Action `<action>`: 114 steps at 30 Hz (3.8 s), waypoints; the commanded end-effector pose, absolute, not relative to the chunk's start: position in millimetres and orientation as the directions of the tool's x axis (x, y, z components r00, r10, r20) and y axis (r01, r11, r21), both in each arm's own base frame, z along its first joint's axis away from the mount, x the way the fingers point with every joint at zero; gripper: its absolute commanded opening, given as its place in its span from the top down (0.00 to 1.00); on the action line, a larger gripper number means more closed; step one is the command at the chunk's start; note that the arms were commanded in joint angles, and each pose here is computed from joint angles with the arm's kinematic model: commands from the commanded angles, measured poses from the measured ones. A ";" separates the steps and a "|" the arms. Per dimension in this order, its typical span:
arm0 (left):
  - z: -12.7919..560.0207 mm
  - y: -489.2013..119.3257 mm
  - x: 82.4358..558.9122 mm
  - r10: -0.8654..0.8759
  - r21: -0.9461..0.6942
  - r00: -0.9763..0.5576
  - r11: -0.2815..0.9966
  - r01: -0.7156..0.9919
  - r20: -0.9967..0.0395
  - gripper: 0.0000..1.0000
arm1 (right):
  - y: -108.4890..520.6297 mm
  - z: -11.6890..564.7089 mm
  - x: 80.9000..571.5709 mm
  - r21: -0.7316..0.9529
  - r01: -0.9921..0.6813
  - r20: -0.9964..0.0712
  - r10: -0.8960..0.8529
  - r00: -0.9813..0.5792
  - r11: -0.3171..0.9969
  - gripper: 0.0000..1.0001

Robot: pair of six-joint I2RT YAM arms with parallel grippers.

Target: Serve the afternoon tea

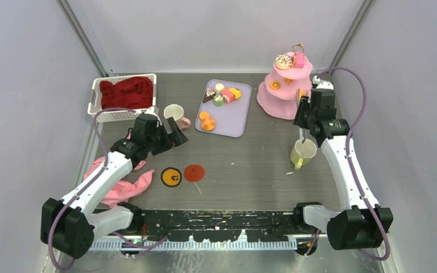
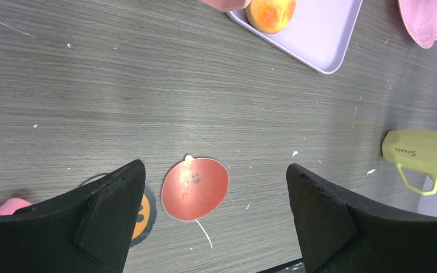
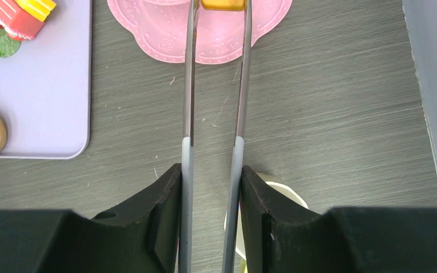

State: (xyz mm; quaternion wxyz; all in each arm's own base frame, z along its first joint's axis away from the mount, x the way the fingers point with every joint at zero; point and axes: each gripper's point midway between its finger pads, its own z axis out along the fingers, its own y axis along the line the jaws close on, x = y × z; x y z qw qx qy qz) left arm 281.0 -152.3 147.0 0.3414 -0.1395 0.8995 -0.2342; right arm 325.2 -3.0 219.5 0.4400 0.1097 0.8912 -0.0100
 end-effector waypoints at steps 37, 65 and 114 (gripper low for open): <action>166.7 -142.5 291.4 -0.447 -0.535 -0.677 0.840 -0.093 -0.584 0.07 | -25.7 226.2 437.8 0.139 0.228 -0.833 0.238 -0.499 0.964 0.53; 168.6 -148.3 285.9 -0.455 -0.569 -0.684 0.819 -0.071 -0.570 0.07 | 12.0 257.5 338.7 0.274 0.100 -0.836 0.288 -0.466 0.957 0.66; 169.4 -130.4 276.7 -0.474 -0.530 -0.653 0.838 -0.128 -0.591 0.07 | 286.1 126.6 403.6 0.136 -0.479 -0.639 -0.293 -0.712 0.868 0.97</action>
